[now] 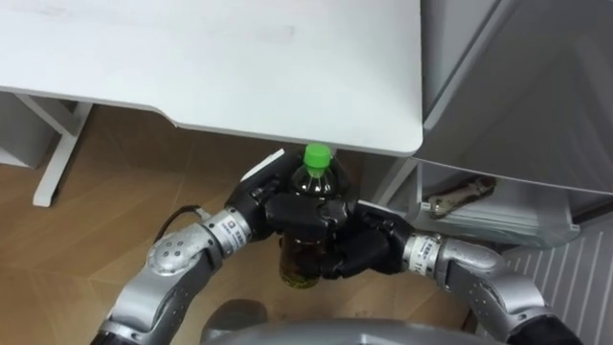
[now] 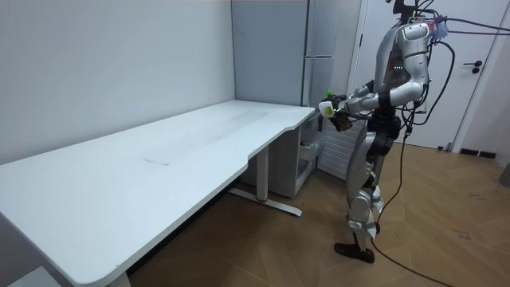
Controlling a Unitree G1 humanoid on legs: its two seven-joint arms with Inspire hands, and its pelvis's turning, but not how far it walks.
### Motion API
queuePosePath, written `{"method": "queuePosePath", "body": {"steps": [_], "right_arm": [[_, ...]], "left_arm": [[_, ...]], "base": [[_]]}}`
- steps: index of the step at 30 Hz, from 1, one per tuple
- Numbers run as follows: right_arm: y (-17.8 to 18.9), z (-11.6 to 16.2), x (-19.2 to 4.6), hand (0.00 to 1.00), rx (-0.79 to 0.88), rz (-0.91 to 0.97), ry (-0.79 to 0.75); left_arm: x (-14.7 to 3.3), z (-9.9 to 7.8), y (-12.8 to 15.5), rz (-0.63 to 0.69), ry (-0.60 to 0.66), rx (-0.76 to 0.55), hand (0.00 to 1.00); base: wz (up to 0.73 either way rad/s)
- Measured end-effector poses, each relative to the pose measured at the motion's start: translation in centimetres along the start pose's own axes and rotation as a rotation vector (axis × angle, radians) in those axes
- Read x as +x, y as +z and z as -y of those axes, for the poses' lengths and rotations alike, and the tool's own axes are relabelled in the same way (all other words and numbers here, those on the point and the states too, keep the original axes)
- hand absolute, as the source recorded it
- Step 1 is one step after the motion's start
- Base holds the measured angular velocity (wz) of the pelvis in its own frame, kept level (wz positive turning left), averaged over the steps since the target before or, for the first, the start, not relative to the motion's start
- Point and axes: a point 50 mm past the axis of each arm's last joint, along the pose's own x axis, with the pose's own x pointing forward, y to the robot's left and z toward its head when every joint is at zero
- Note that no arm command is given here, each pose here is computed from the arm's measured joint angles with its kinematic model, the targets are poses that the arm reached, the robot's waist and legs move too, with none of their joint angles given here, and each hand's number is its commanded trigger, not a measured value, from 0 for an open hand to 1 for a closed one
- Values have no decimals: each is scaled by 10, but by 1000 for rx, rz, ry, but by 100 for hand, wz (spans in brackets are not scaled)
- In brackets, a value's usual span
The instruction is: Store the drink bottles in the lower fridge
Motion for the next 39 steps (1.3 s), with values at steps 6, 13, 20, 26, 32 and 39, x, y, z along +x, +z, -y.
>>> {"method": "queuePosePath", "body": {"steps": [6,13,20,26,32,39], "right_arm": [[2,-1,2,100,-13,7,-15],[3,-2,3,100,-19,11,-24],[1,-5,5,100,-18,3,-9],[-1,-7,5,100,21,3,19],[3,-5,2,100,112,75,14],[-3,-2,-4,100,135,58,-10]], "left_arm": [[1,-1,1,14,-3,-31,100],[2,1,1,23,-12,-58,0],[2,-1,-1,26,1,-79,0],[1,-3,-5,-2,3,-46,0],[-2,-15,-24,-72,30,-62,0],[-3,-17,-30,-81,26,-71,0]], "base": [[-5],[-4],[-2],[-3],[-5],[-7]]}}
